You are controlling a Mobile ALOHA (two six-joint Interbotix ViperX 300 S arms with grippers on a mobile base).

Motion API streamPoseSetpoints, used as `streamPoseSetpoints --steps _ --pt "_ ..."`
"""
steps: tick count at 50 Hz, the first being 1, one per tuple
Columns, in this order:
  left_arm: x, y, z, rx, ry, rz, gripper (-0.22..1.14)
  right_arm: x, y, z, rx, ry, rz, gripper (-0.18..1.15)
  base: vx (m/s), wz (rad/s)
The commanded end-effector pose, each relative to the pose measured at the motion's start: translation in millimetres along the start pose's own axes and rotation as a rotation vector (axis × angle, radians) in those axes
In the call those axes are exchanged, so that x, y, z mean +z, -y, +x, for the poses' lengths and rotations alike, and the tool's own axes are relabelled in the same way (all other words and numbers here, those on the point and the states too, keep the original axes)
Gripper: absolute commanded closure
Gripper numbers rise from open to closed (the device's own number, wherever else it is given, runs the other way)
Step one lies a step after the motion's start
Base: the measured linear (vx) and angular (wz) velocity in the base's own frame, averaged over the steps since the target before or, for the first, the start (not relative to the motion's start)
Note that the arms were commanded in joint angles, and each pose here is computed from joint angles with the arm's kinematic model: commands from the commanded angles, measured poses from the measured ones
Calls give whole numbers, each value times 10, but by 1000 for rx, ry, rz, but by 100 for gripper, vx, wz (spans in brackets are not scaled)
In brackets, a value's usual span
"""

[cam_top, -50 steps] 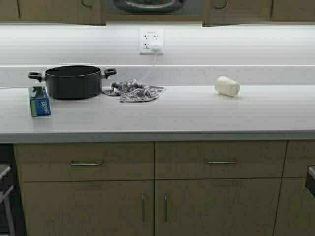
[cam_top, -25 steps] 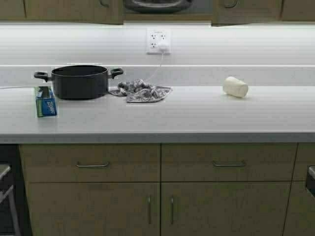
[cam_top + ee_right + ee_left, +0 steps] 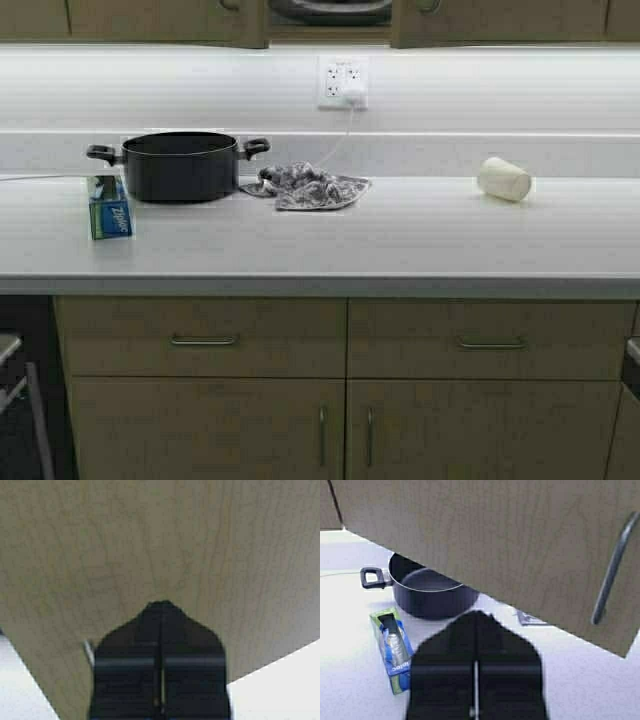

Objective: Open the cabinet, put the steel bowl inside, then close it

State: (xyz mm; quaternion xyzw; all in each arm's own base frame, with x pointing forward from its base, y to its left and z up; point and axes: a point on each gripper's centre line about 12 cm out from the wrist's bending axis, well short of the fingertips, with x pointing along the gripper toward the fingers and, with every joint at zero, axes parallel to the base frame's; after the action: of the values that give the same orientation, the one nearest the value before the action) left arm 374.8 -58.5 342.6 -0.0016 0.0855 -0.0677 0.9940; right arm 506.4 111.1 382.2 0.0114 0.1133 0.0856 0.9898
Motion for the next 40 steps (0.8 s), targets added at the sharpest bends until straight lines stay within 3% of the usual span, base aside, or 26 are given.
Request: streamPoseSetpoints --steps 1,25,40 --pt "97 -2 -12 6 39 4 87 138 -7 -161 3 29 1 91 9 5" --pt "319 618 -27 -152 94 24 87 -214 -59 -857 32 -15 -3 91 15 -1" --pt "389 960 305 -213 101 20 87 -171 -75 -1298 48 28 -2 91 16 -1"
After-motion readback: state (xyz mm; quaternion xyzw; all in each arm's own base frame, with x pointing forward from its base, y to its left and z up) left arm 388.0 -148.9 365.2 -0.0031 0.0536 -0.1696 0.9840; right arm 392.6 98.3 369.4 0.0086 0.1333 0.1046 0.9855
